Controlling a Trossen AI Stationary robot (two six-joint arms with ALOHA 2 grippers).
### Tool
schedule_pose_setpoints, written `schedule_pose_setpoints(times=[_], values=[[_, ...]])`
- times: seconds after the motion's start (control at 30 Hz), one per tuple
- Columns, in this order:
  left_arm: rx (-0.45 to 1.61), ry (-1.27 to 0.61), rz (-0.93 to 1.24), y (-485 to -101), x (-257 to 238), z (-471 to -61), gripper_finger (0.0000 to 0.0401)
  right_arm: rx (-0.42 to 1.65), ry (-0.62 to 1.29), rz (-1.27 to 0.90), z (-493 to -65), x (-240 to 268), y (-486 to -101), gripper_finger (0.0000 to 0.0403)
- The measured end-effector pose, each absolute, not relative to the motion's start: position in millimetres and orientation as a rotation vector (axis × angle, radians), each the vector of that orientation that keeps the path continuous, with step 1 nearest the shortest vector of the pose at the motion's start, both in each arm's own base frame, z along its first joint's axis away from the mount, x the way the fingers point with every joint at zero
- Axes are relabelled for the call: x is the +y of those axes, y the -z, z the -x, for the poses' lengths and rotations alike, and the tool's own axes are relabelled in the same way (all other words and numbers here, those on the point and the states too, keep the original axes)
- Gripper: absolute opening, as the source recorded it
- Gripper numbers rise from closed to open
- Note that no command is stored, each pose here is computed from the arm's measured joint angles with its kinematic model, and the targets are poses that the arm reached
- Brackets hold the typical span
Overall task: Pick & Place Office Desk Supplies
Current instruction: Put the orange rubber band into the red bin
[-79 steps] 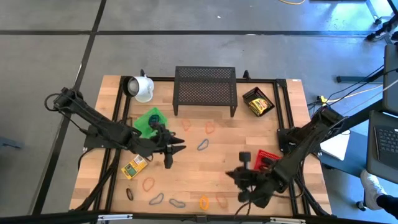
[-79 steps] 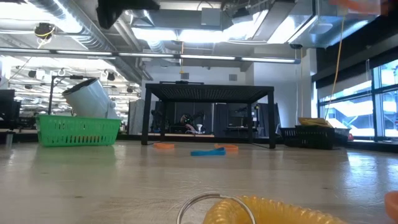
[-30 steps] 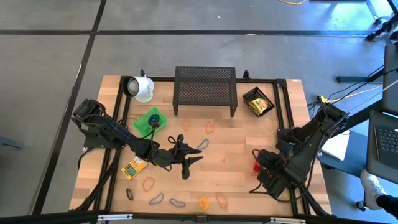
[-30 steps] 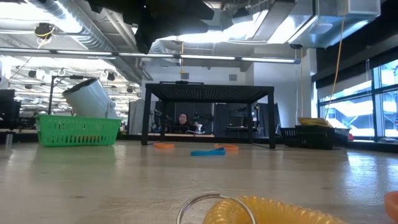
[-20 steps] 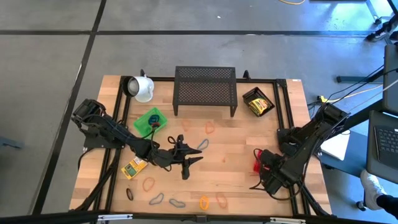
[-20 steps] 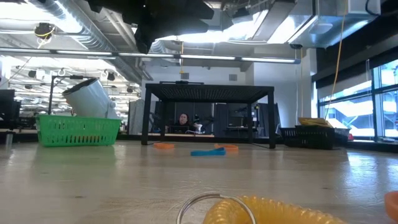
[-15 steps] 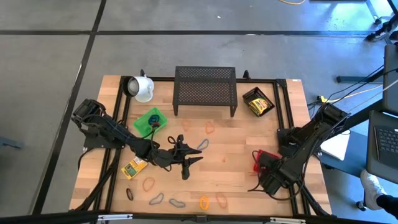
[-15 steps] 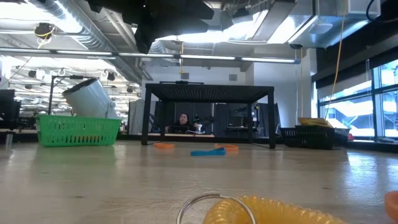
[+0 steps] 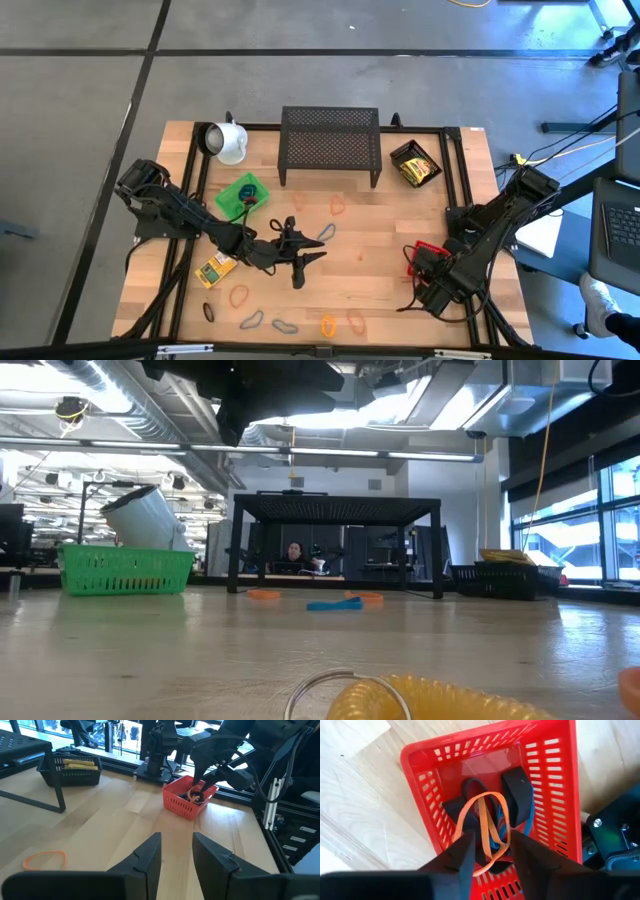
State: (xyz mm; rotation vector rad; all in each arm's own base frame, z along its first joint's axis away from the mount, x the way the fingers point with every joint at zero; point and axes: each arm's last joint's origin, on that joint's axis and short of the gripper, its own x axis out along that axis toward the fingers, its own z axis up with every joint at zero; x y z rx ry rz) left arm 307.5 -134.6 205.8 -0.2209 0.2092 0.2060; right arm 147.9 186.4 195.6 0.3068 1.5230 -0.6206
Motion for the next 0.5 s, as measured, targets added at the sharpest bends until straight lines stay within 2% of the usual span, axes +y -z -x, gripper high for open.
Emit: schedule_pose_setpoints(times=[0.23, 0.37, 0.5], values=[[0.209, -0.206, 0.221, -206, -135, -307, 0.0104, 1.55, 0.668, -0.246, -146, 184, -212, 0.0181], [0.209, -0.206, 0.221, -206, -135, -307, 0.0103, 1.534, 0.689, -0.213, -147, 184, -228, 0.0189], [0.213, -0.207, 0.219, -205, -135, -307, 0.0103, 1.38, 0.656, -0.201, -156, 188, -240, 0.0188]])
